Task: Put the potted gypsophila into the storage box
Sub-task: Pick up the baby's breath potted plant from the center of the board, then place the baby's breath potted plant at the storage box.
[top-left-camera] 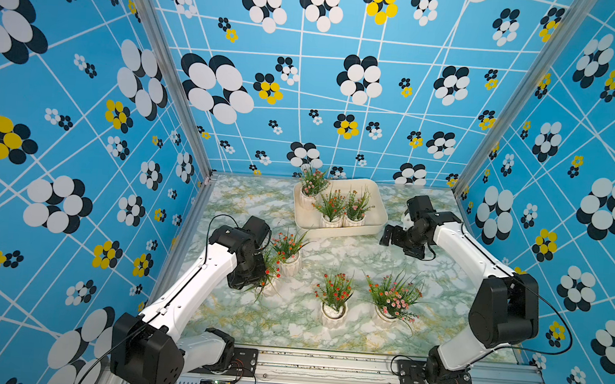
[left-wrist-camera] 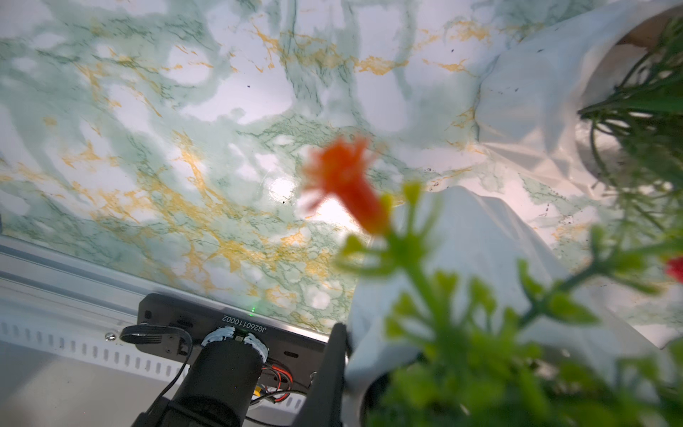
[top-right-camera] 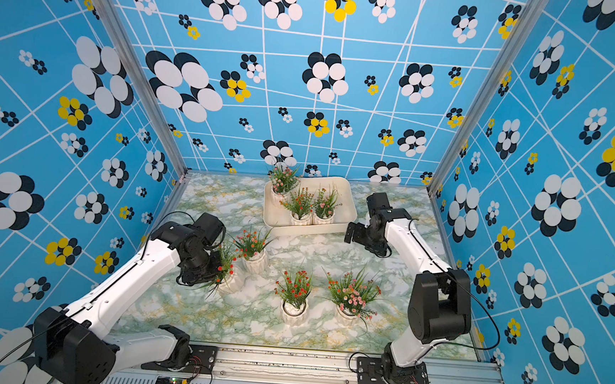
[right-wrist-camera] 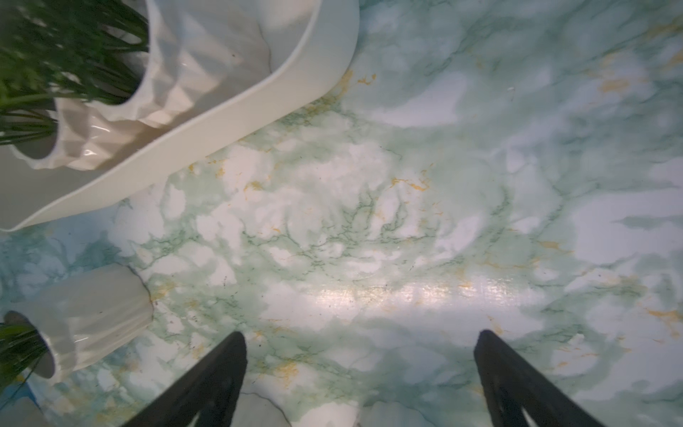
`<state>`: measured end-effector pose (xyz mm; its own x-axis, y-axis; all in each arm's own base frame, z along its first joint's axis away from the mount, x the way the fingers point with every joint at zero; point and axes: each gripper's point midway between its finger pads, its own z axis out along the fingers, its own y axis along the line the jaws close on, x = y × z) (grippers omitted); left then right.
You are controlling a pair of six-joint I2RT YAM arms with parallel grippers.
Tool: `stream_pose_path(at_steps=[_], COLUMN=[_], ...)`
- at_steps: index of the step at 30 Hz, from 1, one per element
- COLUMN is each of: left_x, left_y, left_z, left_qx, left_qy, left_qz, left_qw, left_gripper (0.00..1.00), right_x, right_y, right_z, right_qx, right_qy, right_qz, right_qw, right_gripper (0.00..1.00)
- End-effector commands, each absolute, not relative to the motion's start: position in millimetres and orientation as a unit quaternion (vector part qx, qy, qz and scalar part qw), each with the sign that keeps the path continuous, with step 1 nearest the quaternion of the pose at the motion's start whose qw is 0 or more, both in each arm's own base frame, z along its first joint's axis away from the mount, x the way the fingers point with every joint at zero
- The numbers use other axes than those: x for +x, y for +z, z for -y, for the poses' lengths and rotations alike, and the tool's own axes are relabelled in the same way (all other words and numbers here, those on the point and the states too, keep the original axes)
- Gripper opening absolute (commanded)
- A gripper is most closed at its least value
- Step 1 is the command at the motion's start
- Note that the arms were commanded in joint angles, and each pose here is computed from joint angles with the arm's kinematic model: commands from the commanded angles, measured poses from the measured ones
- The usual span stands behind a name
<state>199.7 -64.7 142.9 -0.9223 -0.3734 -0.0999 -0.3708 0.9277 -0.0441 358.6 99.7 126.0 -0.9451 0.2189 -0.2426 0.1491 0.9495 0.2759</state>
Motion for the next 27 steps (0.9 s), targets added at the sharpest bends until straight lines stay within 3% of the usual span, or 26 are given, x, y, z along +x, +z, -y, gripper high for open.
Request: stream_pose_path(at_steps=[1, 17, 27], left_x=[212.6, 332.8, 409.8], left_y=[169.6, 248.4, 247.6], left_z=[61.6, 77.3, 103.0], left_qx=[-0.167, -0.085, -0.061], left_qy=[-0.009, -0.006, -0.012], left_qz=[-0.983, -0.983, -0.983], left_qw=[0.077, 0.161, 0.174], left_gripper=[0.0, 0.0, 0.0], right_x=[370.8, 397.2, 388.3], right_y=[140.2, 184.7, 180.1], right_z=[-111.3, -144.7, -141.8], right_qx=[0.099, 0.116, 0.121], right_qy=[0.166, 0.272, 0.267], right_qz=[-0.97, -0.939, -0.941], right_qw=[0.146, 0.177, 0.17], right_gripper=[0.99, 0.99, 0.98])
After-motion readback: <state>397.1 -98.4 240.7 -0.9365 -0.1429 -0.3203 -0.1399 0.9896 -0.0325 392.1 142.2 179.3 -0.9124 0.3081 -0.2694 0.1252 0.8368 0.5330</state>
